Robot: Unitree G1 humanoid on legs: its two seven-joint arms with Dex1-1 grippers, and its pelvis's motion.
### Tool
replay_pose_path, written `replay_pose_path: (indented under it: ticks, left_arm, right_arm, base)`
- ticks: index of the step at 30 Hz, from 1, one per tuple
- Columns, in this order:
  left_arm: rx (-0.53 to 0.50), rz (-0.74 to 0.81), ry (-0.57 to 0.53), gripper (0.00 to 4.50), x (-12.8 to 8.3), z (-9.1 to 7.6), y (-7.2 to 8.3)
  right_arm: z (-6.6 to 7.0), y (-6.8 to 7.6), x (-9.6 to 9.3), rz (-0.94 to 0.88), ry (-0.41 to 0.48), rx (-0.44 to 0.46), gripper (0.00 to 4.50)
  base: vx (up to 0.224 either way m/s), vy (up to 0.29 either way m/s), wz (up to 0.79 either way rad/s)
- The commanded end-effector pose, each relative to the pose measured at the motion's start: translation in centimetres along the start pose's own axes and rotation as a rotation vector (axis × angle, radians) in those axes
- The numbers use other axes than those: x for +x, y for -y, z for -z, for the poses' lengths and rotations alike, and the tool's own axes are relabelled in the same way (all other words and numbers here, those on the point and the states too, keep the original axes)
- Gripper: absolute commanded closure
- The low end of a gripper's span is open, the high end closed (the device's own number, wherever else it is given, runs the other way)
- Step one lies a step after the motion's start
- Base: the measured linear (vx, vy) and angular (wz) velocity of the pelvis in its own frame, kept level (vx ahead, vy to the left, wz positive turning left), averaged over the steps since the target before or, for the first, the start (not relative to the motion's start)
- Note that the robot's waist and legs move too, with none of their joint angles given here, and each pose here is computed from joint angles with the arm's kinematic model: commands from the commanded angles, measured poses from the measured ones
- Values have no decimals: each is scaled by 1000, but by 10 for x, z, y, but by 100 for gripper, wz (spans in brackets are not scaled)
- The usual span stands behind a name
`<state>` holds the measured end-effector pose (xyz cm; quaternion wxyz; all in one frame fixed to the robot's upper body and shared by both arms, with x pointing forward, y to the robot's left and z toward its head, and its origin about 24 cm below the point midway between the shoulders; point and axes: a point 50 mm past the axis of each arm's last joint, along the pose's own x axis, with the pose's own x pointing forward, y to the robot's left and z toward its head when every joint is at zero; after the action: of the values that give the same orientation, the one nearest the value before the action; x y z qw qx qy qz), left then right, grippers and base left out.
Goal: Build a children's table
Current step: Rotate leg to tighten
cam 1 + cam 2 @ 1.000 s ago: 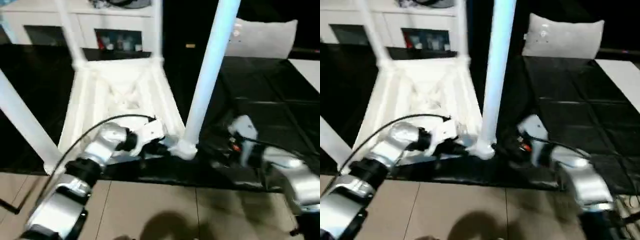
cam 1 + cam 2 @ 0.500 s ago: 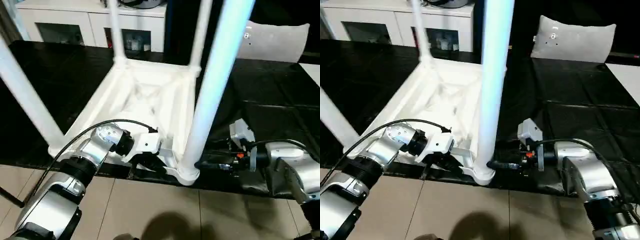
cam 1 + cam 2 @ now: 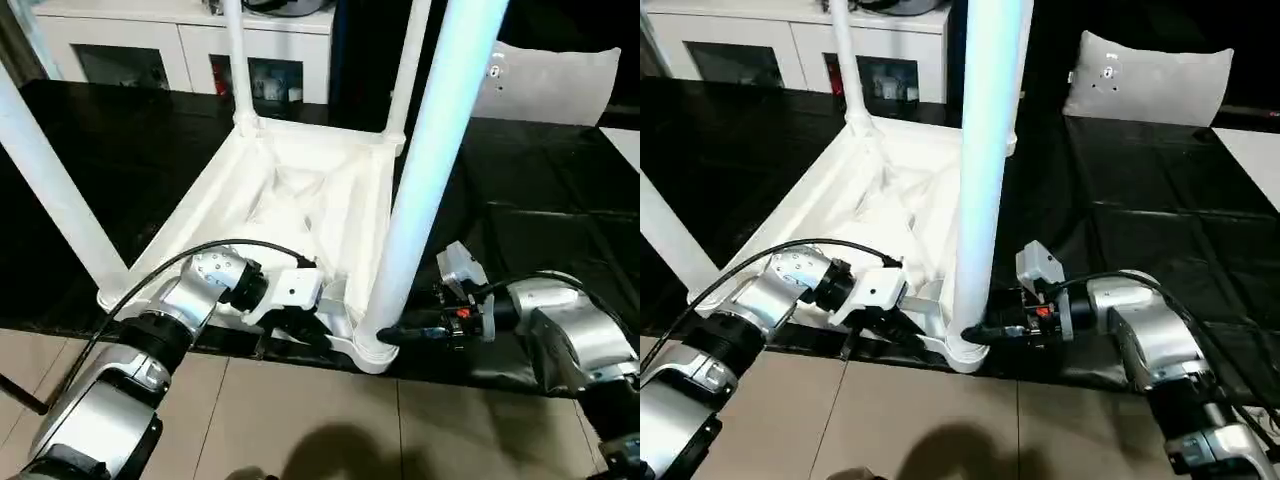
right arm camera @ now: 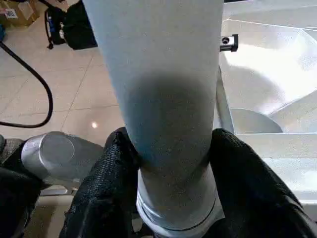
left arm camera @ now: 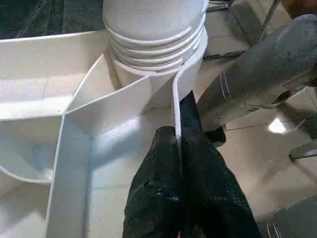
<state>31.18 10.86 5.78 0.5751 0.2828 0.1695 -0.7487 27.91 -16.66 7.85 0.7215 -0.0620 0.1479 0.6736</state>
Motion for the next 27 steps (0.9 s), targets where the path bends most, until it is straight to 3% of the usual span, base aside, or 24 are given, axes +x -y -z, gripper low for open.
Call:
replay_pose_path:
  ticks: [1, 7, 8, 11, 16, 18, 20, 23, 24, 25, 26, 27]
  left_arm:
    - [62, 84, -36, 450, 7, -7, 2]
    - [-24, 28, -1, 450, 7, -4, 1]
    - [-112, -57, 30, 450, 7, -6, -5]
    - [-194, -141, 96, 450, 10, -11, -11]
    - [-229, -182, 121, 450, 12, -14, -14]
    - [-317, -305, 176, 450, 24, -30, -25]
    - [-317, -305, 176, 450, 24, -30, -25]
    - [-382, -433, 199, 450, 37, -48, -39]
    - [-384, -439, 200, 450, 37, -48, -40]
    - [-421, -542, 217, 450, 43, -58, -50]
    - [-421, -542, 217, 450, 43, -58, -50]
    - [-427, -596, 226, 450, 46, -63, -55]
  right_arm:
    - [-2, 1, 4, -19, -7, 6, 262]
    - [-4, -5, 6, -2, 65, 57, 262]
    - [-5, -9, 12, 57, 103, 123, 262]
    - [-2, -9, 22, 168, 90, 141, 262]
    - [0, -7, 28, 239, 87, 150, 262]
    - [0, 9, 48, 517, 127, 252, 262]
    - [0, 9, 48, 517, 127, 252, 262]
    - [-5, 28, 68, 787, 153, 347, 262]
    - [-5, 29, 68, 797, 153, 350, 262]
    - [-9, 37, 79, 944, 165, 397, 262]
    - [-9, 37, 79, 944, 165, 397, 262]
    - [-13, 40, 84, 992, 183, 393, 227]
  base:
    - [0, 0, 0]
    - [0, 0, 0]
    - [0, 0, 0]
    - [0, 0, 0]
    - [0, 0, 0]
    - [0, 0, 0]
    - [0, 0, 0]
    - [0, 0, 0]
    - [0, 0, 0]
    - [0, 0, 0]
    - [0, 0, 0]
    - [0, 0, 0]
